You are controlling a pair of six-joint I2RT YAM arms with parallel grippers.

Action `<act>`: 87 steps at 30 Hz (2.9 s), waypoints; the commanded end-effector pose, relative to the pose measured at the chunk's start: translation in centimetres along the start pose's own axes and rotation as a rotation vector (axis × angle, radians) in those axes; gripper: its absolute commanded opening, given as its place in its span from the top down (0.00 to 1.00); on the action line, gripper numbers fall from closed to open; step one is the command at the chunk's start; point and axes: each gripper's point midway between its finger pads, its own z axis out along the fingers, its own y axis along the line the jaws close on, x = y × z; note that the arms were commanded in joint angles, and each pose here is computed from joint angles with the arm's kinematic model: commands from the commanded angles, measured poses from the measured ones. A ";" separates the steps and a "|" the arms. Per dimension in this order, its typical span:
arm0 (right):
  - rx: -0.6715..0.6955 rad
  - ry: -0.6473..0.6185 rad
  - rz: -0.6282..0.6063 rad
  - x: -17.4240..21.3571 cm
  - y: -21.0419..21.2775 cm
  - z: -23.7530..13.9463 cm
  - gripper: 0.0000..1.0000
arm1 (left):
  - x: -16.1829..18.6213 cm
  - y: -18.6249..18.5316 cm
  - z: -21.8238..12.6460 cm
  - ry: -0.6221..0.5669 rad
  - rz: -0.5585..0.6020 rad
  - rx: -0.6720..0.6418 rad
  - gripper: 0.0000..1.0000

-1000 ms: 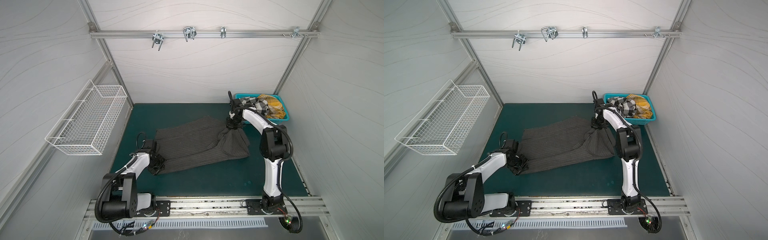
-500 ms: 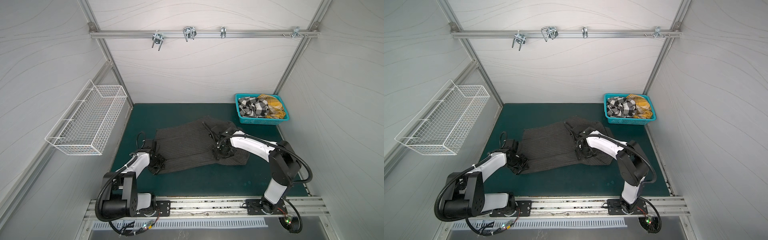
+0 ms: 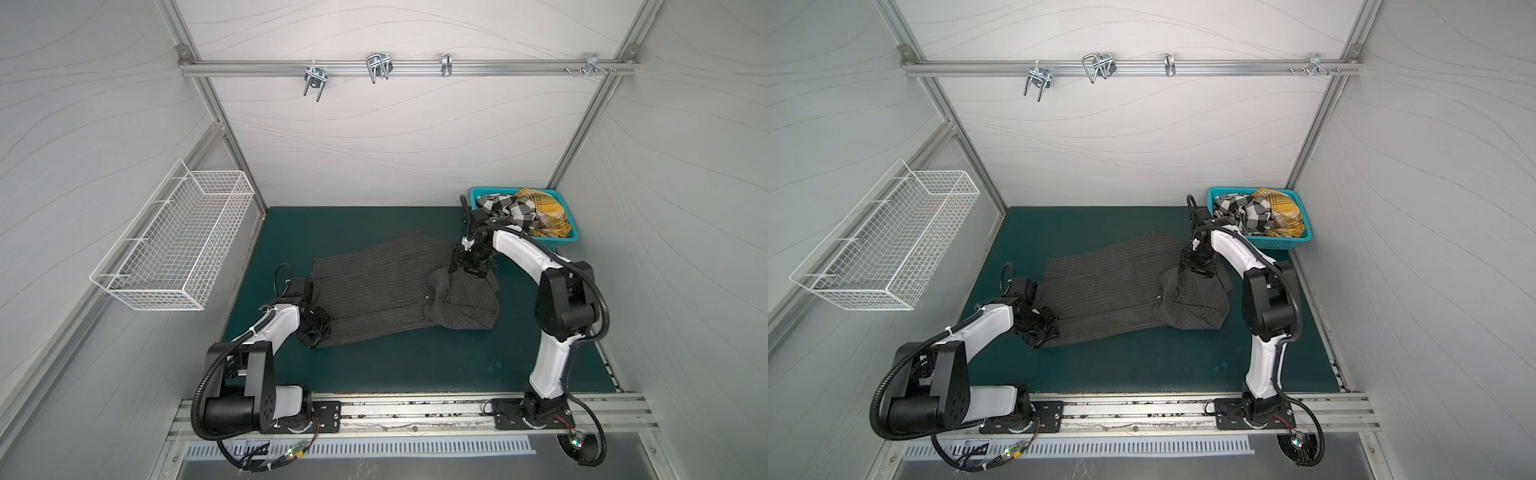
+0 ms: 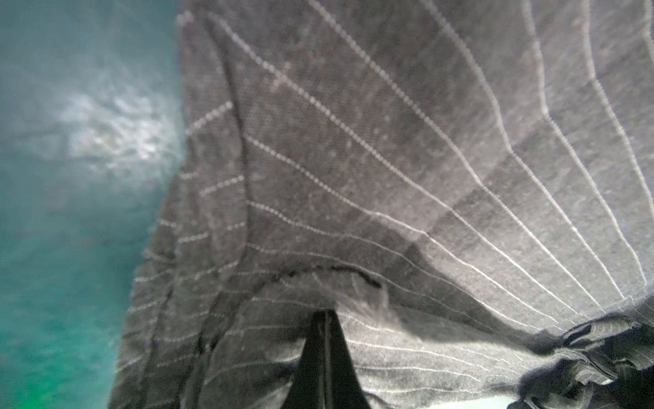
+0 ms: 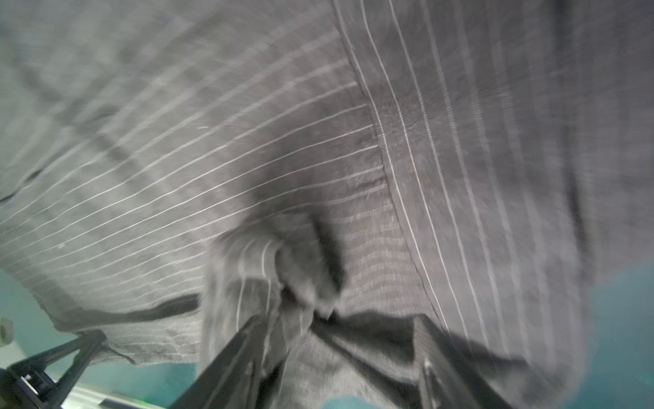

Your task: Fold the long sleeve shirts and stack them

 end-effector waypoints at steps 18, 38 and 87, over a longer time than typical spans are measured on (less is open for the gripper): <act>-0.169 0.044 0.157 -0.3 1.5 4.5 0.99 | -0.1 0.2 1.1 0.013 -0.011 -0.010 1.00; 0.189 -0.327 -0.866 11.4 18.1 -3.2 0.33 | 0.0 0.1 0.9 0.013 -0.014 -0.003 1.00; -0.234 0.078 0.352 11.4 -6.2 3.1 0.94 | 14.1 -32.6 9.3 -0.301 1.649 -0.205 0.44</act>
